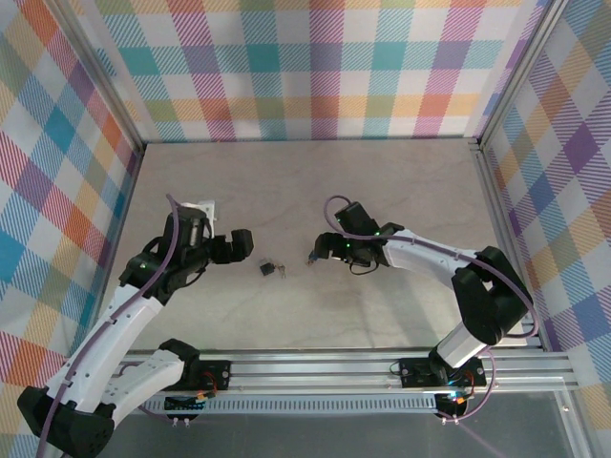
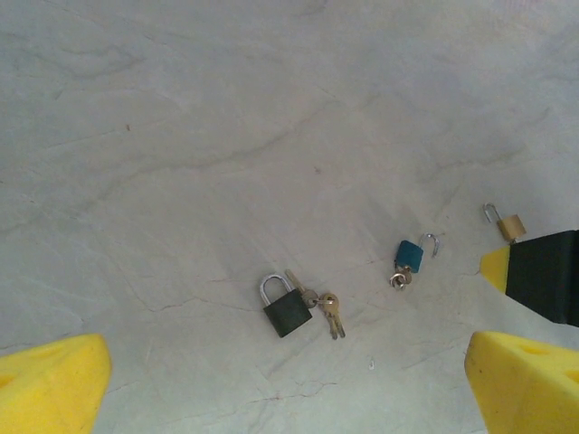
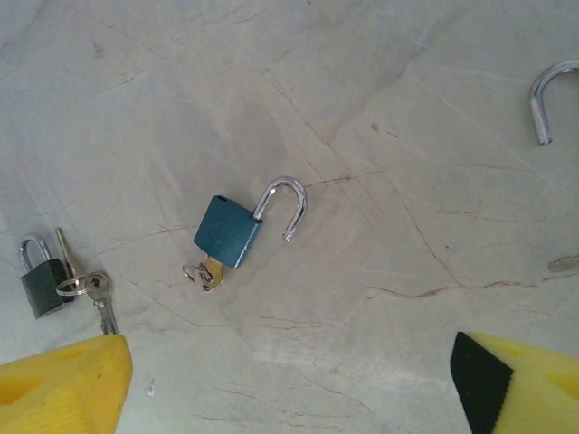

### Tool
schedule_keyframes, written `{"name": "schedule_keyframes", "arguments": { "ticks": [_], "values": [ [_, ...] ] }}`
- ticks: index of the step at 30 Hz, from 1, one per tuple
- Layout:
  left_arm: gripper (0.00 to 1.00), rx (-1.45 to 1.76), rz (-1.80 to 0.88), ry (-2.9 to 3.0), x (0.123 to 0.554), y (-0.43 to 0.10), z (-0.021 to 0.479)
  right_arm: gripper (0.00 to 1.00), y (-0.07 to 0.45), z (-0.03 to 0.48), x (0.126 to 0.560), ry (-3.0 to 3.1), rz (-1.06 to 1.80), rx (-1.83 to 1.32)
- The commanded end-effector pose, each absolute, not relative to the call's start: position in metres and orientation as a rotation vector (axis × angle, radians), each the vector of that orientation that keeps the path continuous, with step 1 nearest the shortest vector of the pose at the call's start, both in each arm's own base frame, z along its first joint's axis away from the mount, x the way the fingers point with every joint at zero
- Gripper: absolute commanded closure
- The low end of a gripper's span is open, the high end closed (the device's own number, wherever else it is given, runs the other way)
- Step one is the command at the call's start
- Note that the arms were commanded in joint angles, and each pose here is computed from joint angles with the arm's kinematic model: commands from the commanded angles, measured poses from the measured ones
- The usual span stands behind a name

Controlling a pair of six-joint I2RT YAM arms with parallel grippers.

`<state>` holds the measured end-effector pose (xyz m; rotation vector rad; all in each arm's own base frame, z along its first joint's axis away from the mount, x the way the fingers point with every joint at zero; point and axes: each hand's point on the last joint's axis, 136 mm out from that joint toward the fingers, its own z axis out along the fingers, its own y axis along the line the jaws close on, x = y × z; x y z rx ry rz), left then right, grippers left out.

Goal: Lock with the key

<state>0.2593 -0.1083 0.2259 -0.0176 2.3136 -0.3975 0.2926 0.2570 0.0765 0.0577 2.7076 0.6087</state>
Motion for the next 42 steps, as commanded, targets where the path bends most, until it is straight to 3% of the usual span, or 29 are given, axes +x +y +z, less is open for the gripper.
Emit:
{"name": "schedule_keyframes", "arguments": {
  "ticks": [1,6,13,27,42],
  "values": [
    [0.00,0.017,-0.405,2.286,0.255,-0.111,0.240,0.12,0.282,0.089,0.293,2.664,0.775,-0.017],
    [0.00,0.077,-0.421,2.341,0.252,-0.131,0.234,0.24,0.290,0.080,0.301,2.690,0.784,-0.001],
    [0.00,0.069,-0.338,2.310,0.250,-0.120,0.237,0.25,0.281,0.059,0.310,2.744,0.681,0.119],
    [0.00,0.075,-0.289,2.327,0.251,-0.116,0.231,0.37,0.287,0.039,0.330,2.765,0.643,0.185],
    [0.00,0.105,-0.301,2.347,0.251,-0.120,0.226,0.45,0.300,0.023,0.340,2.754,0.751,0.181]
  ]
}}
